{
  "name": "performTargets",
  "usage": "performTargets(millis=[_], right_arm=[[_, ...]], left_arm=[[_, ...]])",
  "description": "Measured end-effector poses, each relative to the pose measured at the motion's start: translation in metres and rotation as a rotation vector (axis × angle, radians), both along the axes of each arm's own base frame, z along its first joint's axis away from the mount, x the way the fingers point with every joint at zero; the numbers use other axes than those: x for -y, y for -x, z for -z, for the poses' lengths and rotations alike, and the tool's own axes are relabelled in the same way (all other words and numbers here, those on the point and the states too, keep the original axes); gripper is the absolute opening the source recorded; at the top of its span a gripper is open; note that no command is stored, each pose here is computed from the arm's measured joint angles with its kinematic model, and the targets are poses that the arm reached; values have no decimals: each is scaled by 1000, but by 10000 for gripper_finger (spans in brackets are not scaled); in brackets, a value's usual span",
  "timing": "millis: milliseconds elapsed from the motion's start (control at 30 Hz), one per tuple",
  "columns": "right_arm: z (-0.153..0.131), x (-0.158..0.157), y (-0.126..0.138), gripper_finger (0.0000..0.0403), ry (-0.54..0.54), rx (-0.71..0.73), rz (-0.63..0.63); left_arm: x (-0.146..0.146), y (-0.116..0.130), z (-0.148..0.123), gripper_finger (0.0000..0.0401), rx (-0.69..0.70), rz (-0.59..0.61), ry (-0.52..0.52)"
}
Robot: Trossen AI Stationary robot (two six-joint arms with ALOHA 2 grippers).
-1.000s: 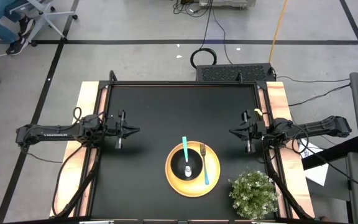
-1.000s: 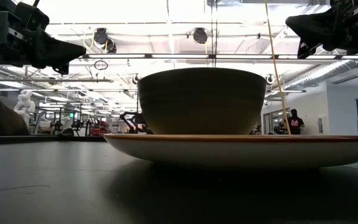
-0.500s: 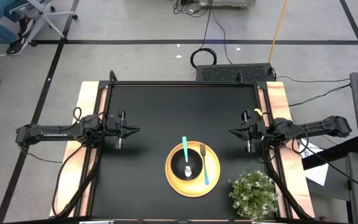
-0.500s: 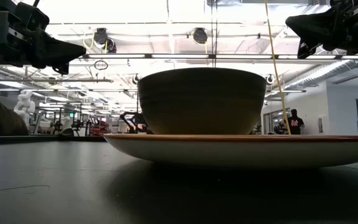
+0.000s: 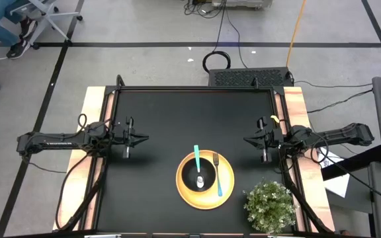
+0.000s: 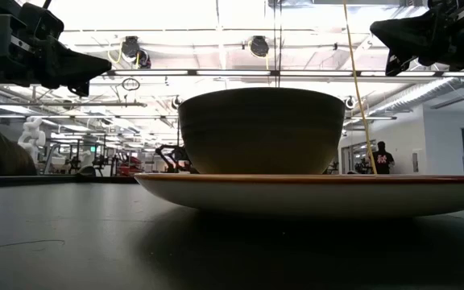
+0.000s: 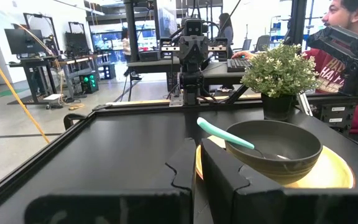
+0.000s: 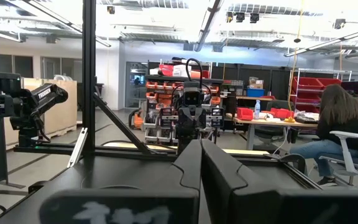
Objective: Pick and place plate/cup/fork/spoon on tray
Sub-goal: Return to Home Position
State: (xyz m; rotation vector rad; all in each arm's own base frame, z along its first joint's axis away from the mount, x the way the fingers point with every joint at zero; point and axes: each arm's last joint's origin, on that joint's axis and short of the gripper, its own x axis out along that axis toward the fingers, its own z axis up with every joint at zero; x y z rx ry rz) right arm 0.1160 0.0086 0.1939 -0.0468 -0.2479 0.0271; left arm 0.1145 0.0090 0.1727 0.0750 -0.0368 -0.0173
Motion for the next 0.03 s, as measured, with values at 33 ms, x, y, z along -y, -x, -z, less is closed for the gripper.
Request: performTargets(millis=[33], right_arm=[[0, 0, 0, 0, 0, 0, 0]], left_arm=[[0, 0, 0, 31, 0, -1, 0]])
